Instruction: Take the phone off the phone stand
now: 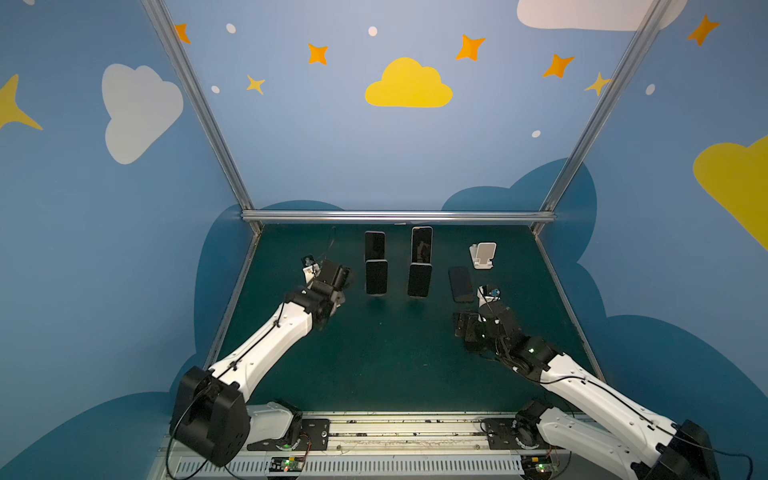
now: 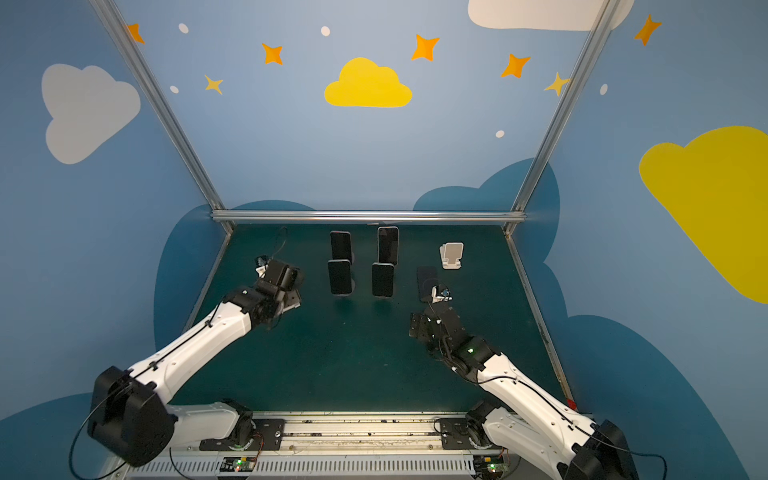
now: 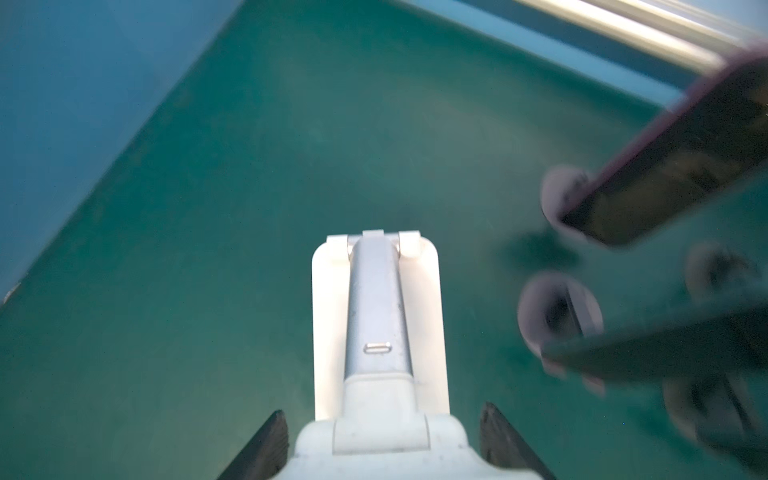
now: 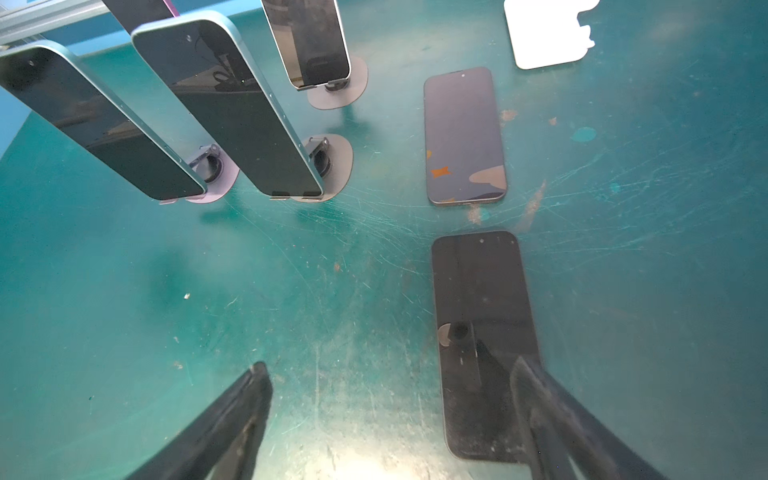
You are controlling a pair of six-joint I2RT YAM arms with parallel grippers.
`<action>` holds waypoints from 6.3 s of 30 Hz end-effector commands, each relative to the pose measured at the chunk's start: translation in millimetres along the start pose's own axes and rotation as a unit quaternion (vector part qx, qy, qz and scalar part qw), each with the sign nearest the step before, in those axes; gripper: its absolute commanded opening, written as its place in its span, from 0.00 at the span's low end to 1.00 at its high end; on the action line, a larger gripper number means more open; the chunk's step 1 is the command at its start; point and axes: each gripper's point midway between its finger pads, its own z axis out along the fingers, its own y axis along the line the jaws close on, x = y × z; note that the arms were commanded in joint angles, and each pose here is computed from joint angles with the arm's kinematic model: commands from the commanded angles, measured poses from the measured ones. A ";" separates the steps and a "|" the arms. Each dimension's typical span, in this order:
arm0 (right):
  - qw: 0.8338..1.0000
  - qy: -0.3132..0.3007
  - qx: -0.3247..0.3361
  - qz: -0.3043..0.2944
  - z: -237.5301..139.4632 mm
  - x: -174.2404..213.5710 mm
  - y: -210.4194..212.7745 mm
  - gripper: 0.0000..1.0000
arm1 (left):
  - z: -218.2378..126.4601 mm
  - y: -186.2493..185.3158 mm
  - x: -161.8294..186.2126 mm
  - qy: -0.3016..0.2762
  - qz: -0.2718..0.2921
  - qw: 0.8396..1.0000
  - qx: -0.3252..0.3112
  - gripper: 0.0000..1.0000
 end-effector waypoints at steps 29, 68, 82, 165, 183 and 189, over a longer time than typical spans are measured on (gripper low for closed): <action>1.000 -0.023 0.004 -0.008 -14.7 -44.6 6.9 0.91 | 191.3 14.1 -78.9 0.095 -0.026 0.992 -0.079 0.79; 1.000 -0.022 -0.012 -0.005 55.0 -119.8 107.3 0.92 | -69.2 -114.8 -60.0 -0.001 -0.172 0.914 0.368 1.00; 0.996 -0.050 0.053 -0.052 101.3 -131.7 125.4 0.93 | -63.3 -102.7 -60.0 -0.006 -0.194 0.917 0.349 1.00; 0.995 -0.083 0.003 -0.058 117.7 -127.1 136.7 0.71 | -51.8 -133.4 -38.9 0.062 -0.207 0.886 0.411 1.00; 0.991 -0.111 -0.004 -0.073 62.7 -139.4 125.9 0.70 | -66.1 -142.8 -37.3 0.056 -0.184 0.882 0.430 1.00; 0.992 -0.101 0.011 -0.073 44.9 -129.4 109.3 0.70 | -74.4 -151.5 -31.2 0.063 -0.170 0.880 0.440 1.00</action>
